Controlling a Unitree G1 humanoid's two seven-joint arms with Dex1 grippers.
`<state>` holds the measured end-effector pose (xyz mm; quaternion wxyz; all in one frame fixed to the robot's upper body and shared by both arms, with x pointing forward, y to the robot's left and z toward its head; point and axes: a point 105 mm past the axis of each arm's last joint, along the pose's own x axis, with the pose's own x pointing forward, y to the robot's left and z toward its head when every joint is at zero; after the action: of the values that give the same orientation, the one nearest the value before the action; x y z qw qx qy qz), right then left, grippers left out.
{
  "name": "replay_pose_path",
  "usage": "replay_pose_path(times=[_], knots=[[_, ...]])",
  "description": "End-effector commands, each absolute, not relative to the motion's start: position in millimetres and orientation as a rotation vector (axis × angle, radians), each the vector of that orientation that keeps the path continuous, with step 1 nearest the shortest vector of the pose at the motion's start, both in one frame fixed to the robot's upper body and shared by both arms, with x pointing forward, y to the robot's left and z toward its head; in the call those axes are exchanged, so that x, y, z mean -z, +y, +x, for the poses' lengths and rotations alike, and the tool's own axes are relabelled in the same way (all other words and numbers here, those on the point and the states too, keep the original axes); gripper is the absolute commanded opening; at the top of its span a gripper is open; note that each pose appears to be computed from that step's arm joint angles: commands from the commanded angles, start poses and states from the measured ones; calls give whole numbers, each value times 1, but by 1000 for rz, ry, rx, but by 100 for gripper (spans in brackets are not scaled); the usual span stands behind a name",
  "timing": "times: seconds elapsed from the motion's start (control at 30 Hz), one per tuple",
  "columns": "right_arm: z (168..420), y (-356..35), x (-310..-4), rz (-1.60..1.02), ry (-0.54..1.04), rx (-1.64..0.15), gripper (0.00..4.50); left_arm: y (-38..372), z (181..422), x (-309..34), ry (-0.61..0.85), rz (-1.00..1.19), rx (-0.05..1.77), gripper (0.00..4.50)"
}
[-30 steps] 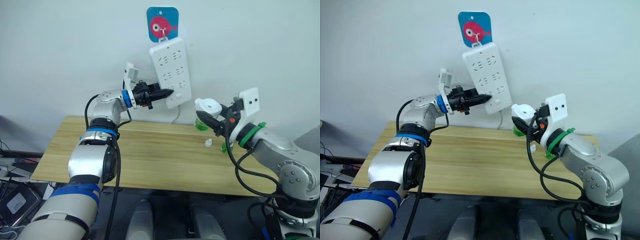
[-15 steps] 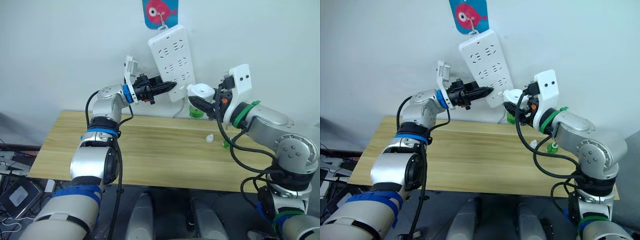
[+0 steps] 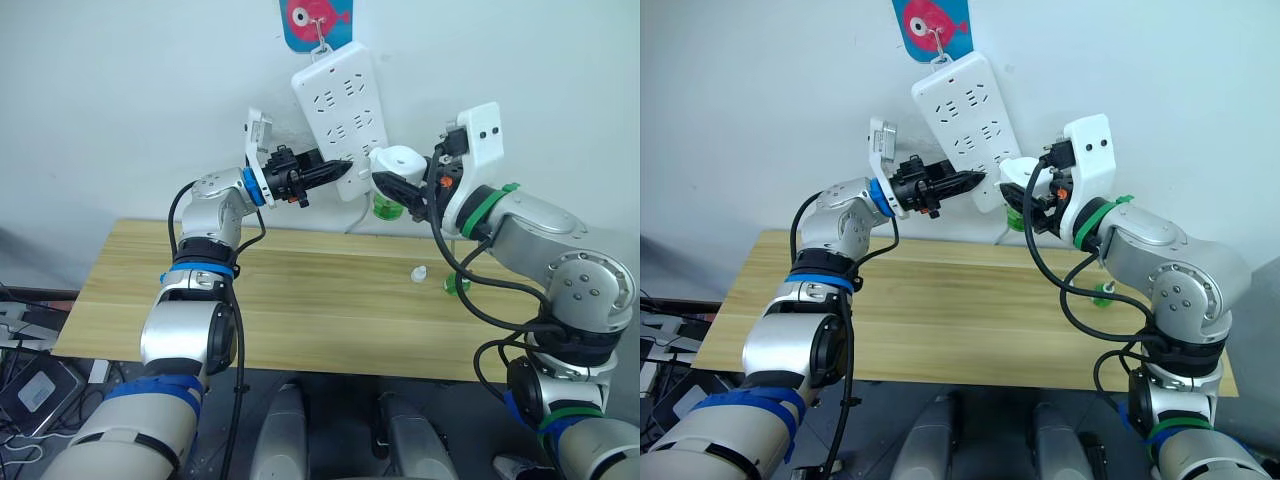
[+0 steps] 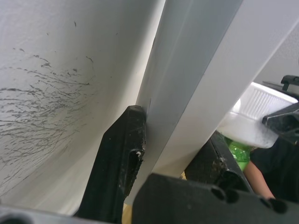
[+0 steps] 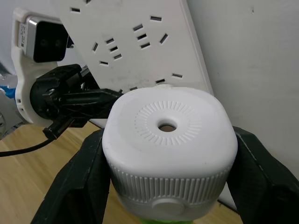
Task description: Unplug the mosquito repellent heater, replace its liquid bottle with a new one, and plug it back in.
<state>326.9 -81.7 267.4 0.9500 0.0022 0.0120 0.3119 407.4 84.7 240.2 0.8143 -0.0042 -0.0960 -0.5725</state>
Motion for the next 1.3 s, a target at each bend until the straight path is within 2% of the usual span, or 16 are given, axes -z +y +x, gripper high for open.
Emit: replay_pose_path(times=[0.03, 0.43, 0.67, 0.73, 0.9, 1.3], knots=[[325, -82, -288, 6, -71, -624, 295, 77, 404, -232, -176, 9, 1254, 137], [331, -78, -292, 15, -85, -573, 295, 71, 401, -234, -192, 10, 1274, 137], [336, -68, -285, 134, -61, -502, 295, 64, 393, -232, -205, 27, 1307, 137], [338, -68, -284, 112, -64, -470, 295, 64, 392, -232, -205, 25, 1309, 137], [339, -63, -283, -183, -158, -454, 295, 63, 391, -232, -203, 19, 1308, 137], [350, -51, -287, -231, -209, -461, 295, 61, 390, -233, -204, 11, 1314, 137]])
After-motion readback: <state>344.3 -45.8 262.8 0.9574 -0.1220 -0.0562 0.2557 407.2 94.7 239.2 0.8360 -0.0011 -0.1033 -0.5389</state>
